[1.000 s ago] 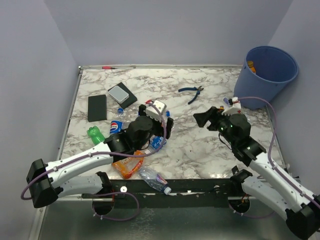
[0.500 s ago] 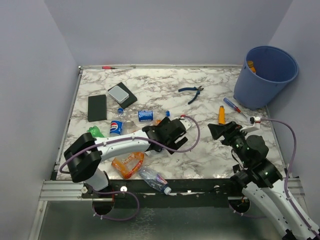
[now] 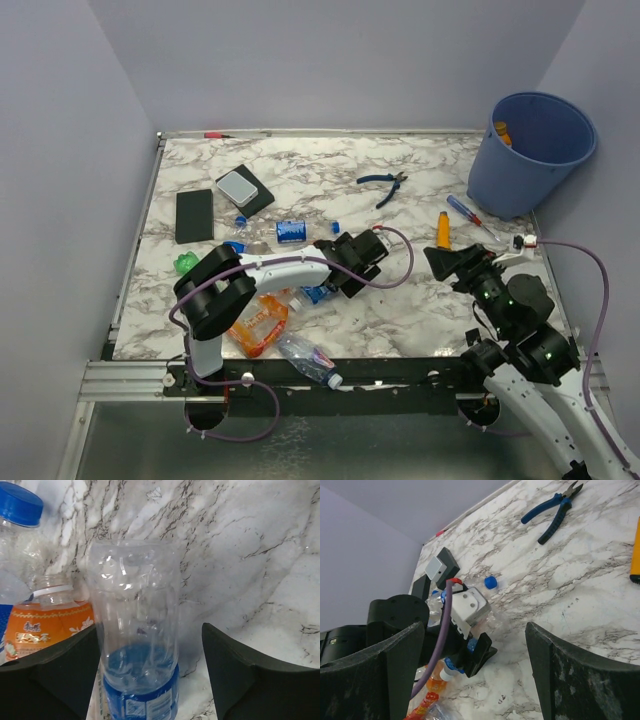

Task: Put the plastic bottles in the bin
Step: Pick up the plastic bottle at the center of the board.

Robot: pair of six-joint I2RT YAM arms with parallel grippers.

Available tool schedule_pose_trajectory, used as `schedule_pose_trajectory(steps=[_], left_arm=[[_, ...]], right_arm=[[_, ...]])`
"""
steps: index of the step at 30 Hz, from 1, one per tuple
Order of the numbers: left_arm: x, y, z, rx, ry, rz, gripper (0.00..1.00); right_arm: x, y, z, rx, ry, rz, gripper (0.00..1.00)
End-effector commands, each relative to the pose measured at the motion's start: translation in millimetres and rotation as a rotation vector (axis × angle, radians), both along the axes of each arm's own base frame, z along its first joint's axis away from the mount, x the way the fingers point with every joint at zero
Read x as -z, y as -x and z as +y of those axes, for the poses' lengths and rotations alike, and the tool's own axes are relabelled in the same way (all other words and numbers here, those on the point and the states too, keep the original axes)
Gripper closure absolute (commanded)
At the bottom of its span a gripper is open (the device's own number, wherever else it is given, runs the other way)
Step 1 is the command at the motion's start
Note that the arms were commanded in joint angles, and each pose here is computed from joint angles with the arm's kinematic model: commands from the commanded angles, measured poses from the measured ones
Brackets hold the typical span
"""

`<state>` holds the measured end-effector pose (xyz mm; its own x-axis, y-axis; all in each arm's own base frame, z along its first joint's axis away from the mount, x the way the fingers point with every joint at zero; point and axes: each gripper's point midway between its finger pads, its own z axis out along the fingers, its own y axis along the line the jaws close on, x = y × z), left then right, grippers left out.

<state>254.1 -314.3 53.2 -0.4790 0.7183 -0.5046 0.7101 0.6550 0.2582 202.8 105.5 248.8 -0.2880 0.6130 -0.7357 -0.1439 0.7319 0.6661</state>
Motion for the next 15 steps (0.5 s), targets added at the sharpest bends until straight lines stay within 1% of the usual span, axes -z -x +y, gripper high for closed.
schedule_pose_trajectory(steps=[1, 3, 6, 8, 9, 12, 15], left_arm=[[10, -3, 3, 0.0, -0.038, 0.019, 0.24], [12, -5, 5, -0.008, -0.046, 0.016, 0.28], [10, -8, 4, -0.007, -0.045, 0.01, 0.39], [4, -10, -1, -0.009, -0.023, 0.003, 0.48], [-3, -10, -4, -0.008, -0.003, -0.005, 0.5], [-38, -14, -18, -0.002, 0.101, -0.059, 0.56], [-92, -15, -32, 0.028, 0.243, -0.144, 0.61]], right_arm=[[-15, 9, -6, 0.005, -0.012, -0.015, 0.14], [-22, 11, -7, 0.001, -0.016, -0.026, 0.14], [-33, 15, -5, -0.016, -0.02, -0.047, 0.14], [-41, 16, -4, -0.028, -0.027, -0.06, 0.14], [-46, 17, -4, -0.031, -0.031, -0.067, 0.14], [-62, 20, -6, -0.03, -0.026, -0.101, 0.14], [-77, 20, -9, -0.025, -0.009, -0.13, 0.13]])
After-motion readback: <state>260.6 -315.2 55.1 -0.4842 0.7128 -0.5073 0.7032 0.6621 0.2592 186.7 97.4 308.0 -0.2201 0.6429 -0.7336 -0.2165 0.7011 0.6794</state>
